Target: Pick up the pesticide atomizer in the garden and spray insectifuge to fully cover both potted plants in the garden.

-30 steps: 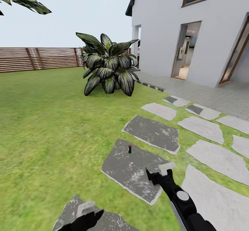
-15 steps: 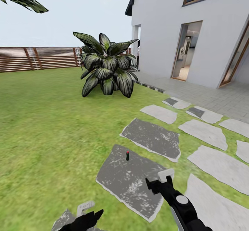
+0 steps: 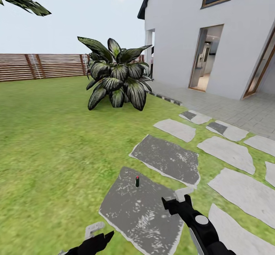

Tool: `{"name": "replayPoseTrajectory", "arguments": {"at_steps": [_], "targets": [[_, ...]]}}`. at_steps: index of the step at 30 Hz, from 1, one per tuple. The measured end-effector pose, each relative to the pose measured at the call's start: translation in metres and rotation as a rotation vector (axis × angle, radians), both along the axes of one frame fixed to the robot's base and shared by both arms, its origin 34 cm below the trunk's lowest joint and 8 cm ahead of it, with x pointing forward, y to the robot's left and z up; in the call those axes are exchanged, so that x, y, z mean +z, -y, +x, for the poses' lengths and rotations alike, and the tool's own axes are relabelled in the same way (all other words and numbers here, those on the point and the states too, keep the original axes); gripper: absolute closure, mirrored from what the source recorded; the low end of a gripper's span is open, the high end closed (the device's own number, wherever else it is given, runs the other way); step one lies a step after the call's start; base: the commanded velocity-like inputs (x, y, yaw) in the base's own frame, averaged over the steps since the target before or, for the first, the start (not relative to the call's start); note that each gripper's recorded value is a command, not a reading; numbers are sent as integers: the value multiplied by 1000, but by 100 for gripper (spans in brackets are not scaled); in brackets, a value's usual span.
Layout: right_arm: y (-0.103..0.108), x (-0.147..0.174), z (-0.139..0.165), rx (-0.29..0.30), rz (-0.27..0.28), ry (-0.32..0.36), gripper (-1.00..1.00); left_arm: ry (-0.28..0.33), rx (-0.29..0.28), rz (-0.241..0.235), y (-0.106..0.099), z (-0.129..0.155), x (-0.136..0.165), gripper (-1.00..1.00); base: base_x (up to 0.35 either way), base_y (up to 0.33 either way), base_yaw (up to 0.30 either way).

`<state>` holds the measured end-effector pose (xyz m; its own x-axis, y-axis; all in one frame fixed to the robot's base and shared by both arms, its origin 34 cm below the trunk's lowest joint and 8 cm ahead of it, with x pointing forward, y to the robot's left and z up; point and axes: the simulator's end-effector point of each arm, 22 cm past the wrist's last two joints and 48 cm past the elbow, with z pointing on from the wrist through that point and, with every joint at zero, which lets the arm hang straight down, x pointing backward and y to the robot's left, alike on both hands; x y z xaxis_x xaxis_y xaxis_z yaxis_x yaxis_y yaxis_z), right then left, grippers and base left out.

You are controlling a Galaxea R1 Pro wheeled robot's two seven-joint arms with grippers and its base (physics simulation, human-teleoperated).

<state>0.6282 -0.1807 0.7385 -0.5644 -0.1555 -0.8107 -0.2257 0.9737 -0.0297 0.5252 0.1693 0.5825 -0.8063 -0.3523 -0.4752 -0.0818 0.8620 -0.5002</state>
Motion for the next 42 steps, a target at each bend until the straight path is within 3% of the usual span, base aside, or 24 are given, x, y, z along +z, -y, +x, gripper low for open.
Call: {"name": "replayPoseTrajectory", "arguments": {"at_steps": [12, 18, 22, 23, 28, 42], "targets": [[1, 1, 1, 0, -1, 4, -100, 7, 3, 1, -1, 2, 1, -100, 296, -112, 0], [-2, 2, -1, 0, -4, -12, -100, 95, 34, 17, -8, 17, 12, -100, 27, -142, 0], [0, -1, -4, -5, -10, -38, -100, 98, 43, 22, -12, 18, 12, -100, 0, -335, 94], [5, -9, -8, -14, -23, -79, -100, 39, 91, 60, -33, -3, -14, -100, 0, -341, 257], [6, -10, -9, -16, -28, -86, -100, 28, 145, 73, -50, -9, -23, -100, 6, -341, 262], [5, -10, -9, -15, -26, -87, -100, 33, 148, 81, -52, -9, -23, -100, 118, -330, 263]]}}
